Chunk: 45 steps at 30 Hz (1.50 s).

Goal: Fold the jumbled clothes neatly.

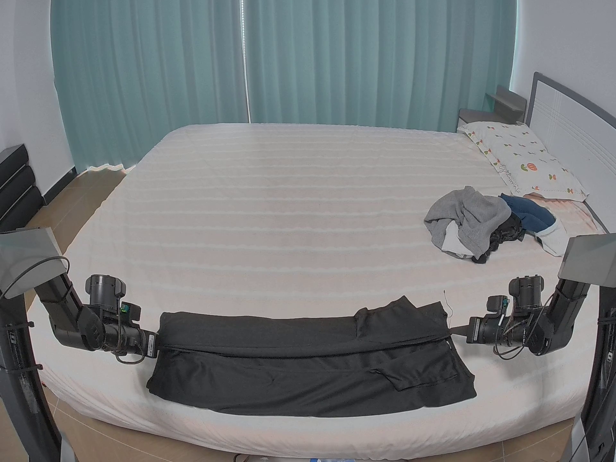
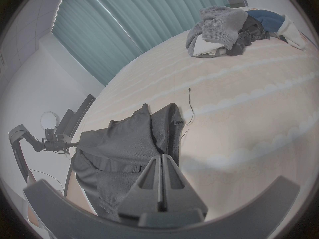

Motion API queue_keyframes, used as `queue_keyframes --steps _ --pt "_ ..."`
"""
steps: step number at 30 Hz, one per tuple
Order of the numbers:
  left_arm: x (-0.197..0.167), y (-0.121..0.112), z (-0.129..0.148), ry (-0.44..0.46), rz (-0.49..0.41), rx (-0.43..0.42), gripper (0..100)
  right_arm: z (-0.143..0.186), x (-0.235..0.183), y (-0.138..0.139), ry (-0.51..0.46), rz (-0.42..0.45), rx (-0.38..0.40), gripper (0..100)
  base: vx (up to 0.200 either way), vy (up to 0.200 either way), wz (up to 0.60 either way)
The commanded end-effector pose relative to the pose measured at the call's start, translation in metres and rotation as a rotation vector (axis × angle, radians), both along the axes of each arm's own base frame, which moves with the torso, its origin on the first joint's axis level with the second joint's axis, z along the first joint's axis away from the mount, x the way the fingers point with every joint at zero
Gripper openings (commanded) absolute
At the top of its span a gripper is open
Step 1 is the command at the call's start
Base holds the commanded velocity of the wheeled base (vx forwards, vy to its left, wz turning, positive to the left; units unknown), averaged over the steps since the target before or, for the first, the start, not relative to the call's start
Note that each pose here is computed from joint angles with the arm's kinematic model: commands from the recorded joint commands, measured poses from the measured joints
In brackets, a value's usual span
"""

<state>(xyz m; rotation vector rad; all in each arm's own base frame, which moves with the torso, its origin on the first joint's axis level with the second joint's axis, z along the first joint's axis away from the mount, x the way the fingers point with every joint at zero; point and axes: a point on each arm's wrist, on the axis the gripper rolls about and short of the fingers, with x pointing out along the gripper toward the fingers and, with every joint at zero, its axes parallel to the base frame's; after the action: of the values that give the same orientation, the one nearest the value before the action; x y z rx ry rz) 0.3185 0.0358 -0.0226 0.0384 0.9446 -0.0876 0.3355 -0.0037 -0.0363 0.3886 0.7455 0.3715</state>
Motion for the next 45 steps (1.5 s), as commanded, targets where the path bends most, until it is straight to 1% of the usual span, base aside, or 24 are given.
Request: queue_keyframes --steps 1,10,15,19,20,21,22,24,29,31,34,35,36,37,38,40,42,44,45 --pt "-0.003 -0.001 0.002 0.0 -0.007 0.002 0 0.002 0.001 -0.005 -0.01 -0.016 0.002 0 0.0 0.0 0.0" --pt "-0.008 -0.011 0.012 -0.02 -0.035 0.007 0 0.0 0.0 -0.005 -0.012 -0.016 0.0 0 0.0 0.0 0.0" --pt "-0.007 -0.01 0.009 -0.012 -0.034 0.007 0 -0.003 -0.002 -0.004 -0.002 -0.013 -0.004 0 0.0 0.0 0.0" --pt "-0.005 -0.008 -0.003 0.019 -0.021 0.03 0 -0.007 -0.002 -0.003 0.009 -0.019 -0.016 0 0.0 0.0 0.0" --pt "-0.004 -0.008 -0.005 0.023 -0.018 0.033 100 -0.008 -0.003 -0.003 0.012 -0.018 -0.018 0 0.0 0.0 0.0" --pt "-0.004 -0.008 -0.005 0.024 -0.017 0.034 100 -0.008 -0.003 -0.002 0.014 -0.015 -0.019 0 0.0 0.0 0.0" --pt "-0.004 -0.007 -0.005 0.026 -0.016 0.034 100 -0.008 -0.003 -0.002 0.015 -0.015 -0.018 100 0.0 0.0 0.0" --pt "-0.004 -0.007 -0.005 0.026 -0.017 0.035 100 -0.008 -0.003 -0.002 0.012 -0.015 -0.018 100 0.0 0.0 0.0" --pt "-0.009 -0.006 0.0 0.061 -0.028 0.025 100 0.003 -0.001 -0.003 -0.013 -0.022 -0.003 100 0.0 0.0 0.0" --pt "-0.008 -0.003 0.006 0.038 -0.022 0.018 100 0.008 0.0 -0.003 -0.016 -0.038 0.019 100 0.0 0.0 0.0" --pt "-0.004 0.002 0.018 -0.006 -0.017 -0.018 100 0.013 0.004 0.0 -0.014 -0.084 0.081 100 0.0 0.0 0.0" --pt "-0.004 0.003 0.019 -0.01 -0.016 -0.019 100 0.014 0.004 0.0 -0.014 -0.088 0.085 100 0.0 0.0 0.0" --pt "-0.001 0.007 0.024 -0.033 0.005 -0.049 100 0.015 0.006 0.002 -0.016 -0.111 0.117 100 0.0 0.0 0.0" --pt "0.001 0.008 0.026 -0.045 0.025 -0.067 100 0.015 0.007 0.003 -0.02 -0.117 0.13 100 0.0 0.0 0.0" --pt "0.001 0.008 0.026 -0.045 0.025 -0.067 100 0.015 0.007 0.003 -0.02 -0.117 0.13 100 0.0 0.0 0.0" --pt "0.012 0.014 0.038 -0.093 0.11 -0.144 100 0.016 0.008 0.005 -0.02 -0.133 0.162 100 0.0 0.0 0.0" --pt "0.015 0.014 0.04 -0.095 0.129 -0.178 100 0.016 0.009 0.006 -0.011 -0.138 0.178 100 0.0 0.0 0.0" --pt "0.021 0.013 0.042 -0.081 0.148 -0.247 100 0.018 0.014 0.011 0.001 -0.159 0.226 100 0.0 0.0 0.0" --pt "0.021 0.013 0.042 -0.081 0.148 -0.247 100 0.018 0.014 0.011 0.001 -0.159 0.226 100 0.0 0.0 0.0"
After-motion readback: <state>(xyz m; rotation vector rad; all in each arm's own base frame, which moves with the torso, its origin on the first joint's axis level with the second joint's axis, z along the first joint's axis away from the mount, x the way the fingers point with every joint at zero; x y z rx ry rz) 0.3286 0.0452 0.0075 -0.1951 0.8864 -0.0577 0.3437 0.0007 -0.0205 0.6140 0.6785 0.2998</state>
